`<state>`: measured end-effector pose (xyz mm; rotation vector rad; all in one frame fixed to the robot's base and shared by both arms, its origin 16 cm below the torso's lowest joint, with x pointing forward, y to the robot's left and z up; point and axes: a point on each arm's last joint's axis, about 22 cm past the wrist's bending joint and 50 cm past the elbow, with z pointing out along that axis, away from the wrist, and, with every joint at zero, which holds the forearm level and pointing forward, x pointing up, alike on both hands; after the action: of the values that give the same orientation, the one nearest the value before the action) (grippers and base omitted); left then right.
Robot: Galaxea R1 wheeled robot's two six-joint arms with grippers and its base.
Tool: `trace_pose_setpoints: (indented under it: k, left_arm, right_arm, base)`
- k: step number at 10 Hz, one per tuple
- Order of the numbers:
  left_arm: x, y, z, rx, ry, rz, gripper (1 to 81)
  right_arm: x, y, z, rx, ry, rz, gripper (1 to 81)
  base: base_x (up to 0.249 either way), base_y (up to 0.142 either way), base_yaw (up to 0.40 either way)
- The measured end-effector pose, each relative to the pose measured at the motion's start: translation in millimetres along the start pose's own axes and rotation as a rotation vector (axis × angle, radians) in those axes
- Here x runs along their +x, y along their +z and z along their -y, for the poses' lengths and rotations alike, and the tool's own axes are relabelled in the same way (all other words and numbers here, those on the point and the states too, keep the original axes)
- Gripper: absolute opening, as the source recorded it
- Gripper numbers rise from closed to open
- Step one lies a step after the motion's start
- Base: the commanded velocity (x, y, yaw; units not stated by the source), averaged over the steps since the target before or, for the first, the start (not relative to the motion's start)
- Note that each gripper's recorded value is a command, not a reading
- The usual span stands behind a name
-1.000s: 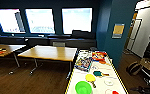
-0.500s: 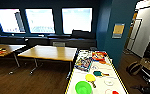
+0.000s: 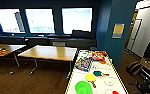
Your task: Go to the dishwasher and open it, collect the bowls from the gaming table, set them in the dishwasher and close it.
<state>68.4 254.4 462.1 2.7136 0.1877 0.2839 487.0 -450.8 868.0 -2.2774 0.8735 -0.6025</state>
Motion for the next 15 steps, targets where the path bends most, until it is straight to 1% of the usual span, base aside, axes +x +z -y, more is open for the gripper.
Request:
trace_pose_setpoints:
  k: [2,3,4,5,7,8,9,10,11,12,13,14,15]
  left_arm:
    - [2.1,3.1,-4.7,-0.004,0.001,-0.002,81.1]
    - [2.1,4.1,-6.9,-0.007,0.001,-0.002,81.1]
    - [1.2,4.6,-8.3,-0.009,0.000,0.000,81.1]
    - [1.3,5.1,-9.2,-0.010,0.000,-0.001,81.1]
    - [0.9,5.4,-9.9,-0.011,-0.001,0.000,81.1]
    - [1.0,6.4,-12.0,-0.014,-0.001,0.000,81.1]
    - [0.7,7.5,-12.8,-0.013,-0.001,0.000,81.1]
    - [0.7,8.2,-10.4,-0.006,0.000,-0.001,81.1]
    - [1.0,8.9,-7.4,0.003,0.002,-0.002,81.1]
    - [0.6,9.3,-5.8,0.007,0.003,-0.001,81.1]
    - [1.2,9.1,-4.8,0.009,0.003,-0.002,81.1]
    - [1.3,9.0,-4.3,0.011,0.003,-0.002,81.1]
    - [0.8,9.5,-5.1,0.010,0.003,-0.002,81.1]
  right_arm:
    - [-6.0,22.8,11.6,0.013,0.003,0.015,81.1]
    - [-5.2,30.1,9.9,0.009,0.013,0.012,81.1]
    - [-4.5,37.1,1.4,-0.005,0.035,0.007,81.1]
    - [-7.4,44.6,-7.3,-0.019,0.066,0.010,81.1]
    - [-22.1,63.8,-18.6,-0.039,0.149,0.033,81.1]
    - [-23.3,66.6,-24.0,-0.058,0.183,0.044,81.1]
    - [-24.1,66.9,-31.2,-0.075,0.196,0.047,81.1]
    - [-31.1,69.7,-40.0,-0.086,0.207,0.055,81.1]
    - [-45.6,77.3,-46.0,-0.096,0.213,0.078,81.1]
    - [-56.8,84.6,-44.6,-0.096,0.213,0.098,81.1]
    - [-57.4,87.0,-41.1,-0.086,0.212,0.095,81.1]
    - [-55.1,86.7,-42.6,-0.088,0.214,0.090,81.1]
    - [-47.7,85.4,-47.3,-0.095,0.216,0.073,81.1]
  base:
    - [0.000,0.000,0.000]
    - [0.000,0.000,0.000]
    - [0.000,0.000,0.000]
    - [0.000,0.000,0.000]
    - [0.000,0.000,0.000]
    - [0.000,0.000,0.000]
    - [0.000,0.000,0.000]
    - [0.000,0.000,0.000]
    - [0.000,0.000,0.000]
    - [0.000,0.000,0.000]
    - [0.000,0.000,0.000]
    - [0.000,0.000,0.000]
    - [0.000,0.000,0.000]
